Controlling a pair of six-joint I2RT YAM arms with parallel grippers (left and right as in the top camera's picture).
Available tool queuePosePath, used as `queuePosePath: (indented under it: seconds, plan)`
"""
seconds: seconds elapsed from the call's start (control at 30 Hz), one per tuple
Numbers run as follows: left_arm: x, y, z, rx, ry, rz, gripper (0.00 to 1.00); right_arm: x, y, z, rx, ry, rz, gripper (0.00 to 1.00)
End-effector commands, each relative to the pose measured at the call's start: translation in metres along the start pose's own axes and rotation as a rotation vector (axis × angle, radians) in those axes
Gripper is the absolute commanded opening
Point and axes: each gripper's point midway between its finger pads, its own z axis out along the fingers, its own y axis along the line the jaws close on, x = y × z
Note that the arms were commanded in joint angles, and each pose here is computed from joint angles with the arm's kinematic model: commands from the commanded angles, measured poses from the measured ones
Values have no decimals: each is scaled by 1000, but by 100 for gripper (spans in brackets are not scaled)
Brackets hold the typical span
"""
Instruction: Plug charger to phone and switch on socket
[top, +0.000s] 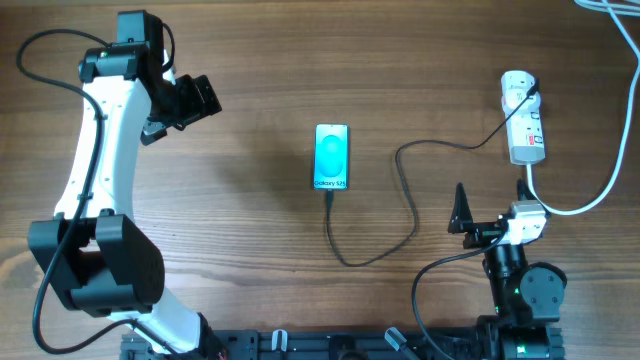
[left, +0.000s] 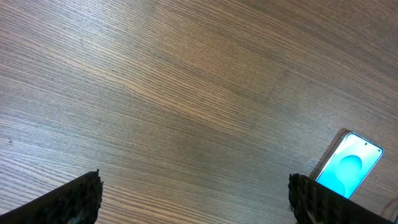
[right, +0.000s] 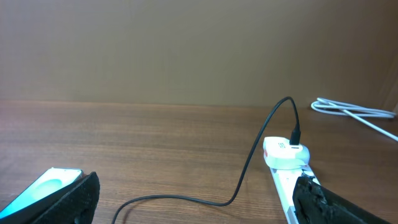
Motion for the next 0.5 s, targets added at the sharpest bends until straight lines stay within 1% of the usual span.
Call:
queuePosePath:
  seconds: [0.0,0.1,0.17,0.27,0.33,0.47]
  plan:
    - [-2,1,-6,1,-20,-9,100,0,-3,0,15,-3,-18,100]
    - [-5,-2,-37,30,-100,9,100,0,-3,0,15,-3,-18,100]
    - [0,1,-62,33,-148,62,100,0,-3,0,15,-3,-18,100]
    - [11,3,-87,59,-221,66,100,0,-3,0,15,-3,-18,100]
    - [26,9,-86,67,-244,67,100,0,-3,0,15,-3,-18,100]
    - [89,34,-73,57,-215,66,100,0,-3,0,15,-3,-18,100]
